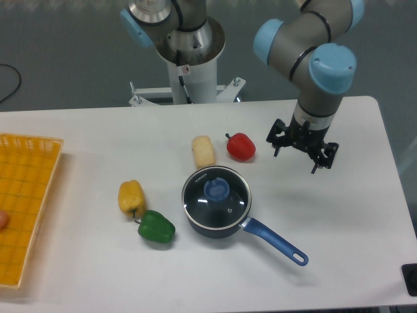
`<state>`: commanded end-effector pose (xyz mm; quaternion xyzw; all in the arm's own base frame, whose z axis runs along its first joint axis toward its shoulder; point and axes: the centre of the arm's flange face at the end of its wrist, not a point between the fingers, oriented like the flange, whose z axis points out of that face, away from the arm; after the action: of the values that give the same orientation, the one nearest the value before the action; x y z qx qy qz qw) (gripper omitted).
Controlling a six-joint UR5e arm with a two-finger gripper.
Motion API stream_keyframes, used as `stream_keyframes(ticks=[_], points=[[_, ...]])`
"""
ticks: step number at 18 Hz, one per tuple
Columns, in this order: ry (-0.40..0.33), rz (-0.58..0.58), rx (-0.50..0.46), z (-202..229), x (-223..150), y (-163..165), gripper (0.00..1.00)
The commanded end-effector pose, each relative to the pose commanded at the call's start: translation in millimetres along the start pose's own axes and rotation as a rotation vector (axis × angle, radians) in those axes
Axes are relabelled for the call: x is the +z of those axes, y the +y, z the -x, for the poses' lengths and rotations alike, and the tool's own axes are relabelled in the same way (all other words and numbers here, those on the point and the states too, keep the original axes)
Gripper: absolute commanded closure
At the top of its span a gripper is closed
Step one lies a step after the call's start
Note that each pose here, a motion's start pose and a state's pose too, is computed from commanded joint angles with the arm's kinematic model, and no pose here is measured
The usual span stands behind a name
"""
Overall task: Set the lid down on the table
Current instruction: 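Move the open gripper across the table toward the saucepan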
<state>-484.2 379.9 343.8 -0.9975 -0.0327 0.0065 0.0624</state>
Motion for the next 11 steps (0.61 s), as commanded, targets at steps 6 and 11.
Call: stream_keyframes(ticks=[6,11], points=[[-0.006,-0.006,0.038,-16.4,-2.9,-17.6,0.00],[-0.022,0.009,0.067,-32.0,-8.0,-30.5,0.00]])
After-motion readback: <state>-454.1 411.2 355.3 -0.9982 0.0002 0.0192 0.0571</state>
